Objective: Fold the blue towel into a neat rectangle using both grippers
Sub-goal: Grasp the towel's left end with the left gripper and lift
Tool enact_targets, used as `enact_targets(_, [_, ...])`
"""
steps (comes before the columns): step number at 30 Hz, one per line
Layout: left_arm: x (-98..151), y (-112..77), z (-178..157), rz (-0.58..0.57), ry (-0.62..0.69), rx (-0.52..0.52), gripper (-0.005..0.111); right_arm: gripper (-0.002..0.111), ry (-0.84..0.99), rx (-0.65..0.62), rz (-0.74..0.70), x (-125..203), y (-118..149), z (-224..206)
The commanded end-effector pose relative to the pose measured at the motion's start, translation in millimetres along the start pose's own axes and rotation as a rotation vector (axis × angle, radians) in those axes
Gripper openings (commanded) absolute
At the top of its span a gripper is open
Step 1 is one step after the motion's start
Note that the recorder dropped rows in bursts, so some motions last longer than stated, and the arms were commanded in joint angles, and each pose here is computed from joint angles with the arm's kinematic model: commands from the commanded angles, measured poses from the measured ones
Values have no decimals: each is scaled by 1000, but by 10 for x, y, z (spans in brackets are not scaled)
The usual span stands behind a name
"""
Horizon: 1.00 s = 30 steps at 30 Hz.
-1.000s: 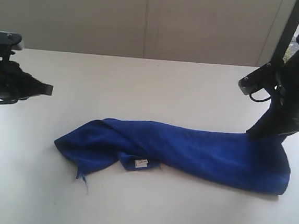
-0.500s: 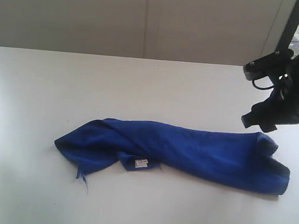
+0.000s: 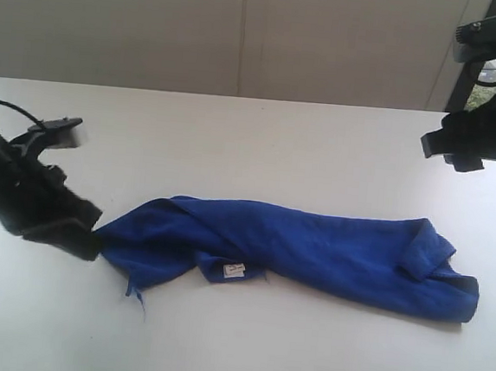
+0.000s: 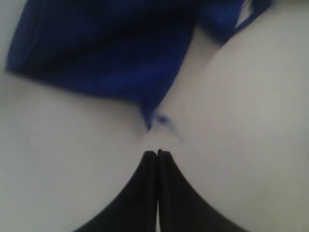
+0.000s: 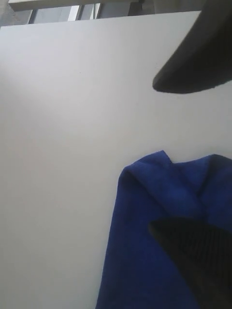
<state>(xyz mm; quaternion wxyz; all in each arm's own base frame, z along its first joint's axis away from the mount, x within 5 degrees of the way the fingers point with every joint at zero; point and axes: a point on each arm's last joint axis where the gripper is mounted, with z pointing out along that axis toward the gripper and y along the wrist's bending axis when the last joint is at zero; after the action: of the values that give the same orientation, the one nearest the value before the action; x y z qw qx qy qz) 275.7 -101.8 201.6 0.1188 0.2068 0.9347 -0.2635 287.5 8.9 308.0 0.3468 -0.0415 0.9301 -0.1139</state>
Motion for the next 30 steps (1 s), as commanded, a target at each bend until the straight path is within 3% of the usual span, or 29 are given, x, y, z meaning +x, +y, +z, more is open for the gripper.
enact_targets(1, [-164,35,137,-169,-130,87,18,68,-17,-19,-5,11,-15,-110])
enact_targets(2, [-161,43,165,-196,-120,100,24,68,-19,-19,-5,9,-14,-108])
enact_targets(3, [-143,58,245,-254,-84,130,40,68,-33,-24,-3,-4,-10,-108])
enact_targets(6, [-72,83,374,-303,15,181,60,68,-61,-34,3,-29,0,-110])
enact_targets(9, [36,156,535,-334,62,157,61,68,-74,-37,3,-41,2,-111])
enact_targets(18, [102,200,678,-389,-27,62,61,68,-78,-38,3,-45,3,-111])
enact_targets(30, [-26,152,944,-446,-164,168,61,68,-72,-38,5,-39,3,-111])
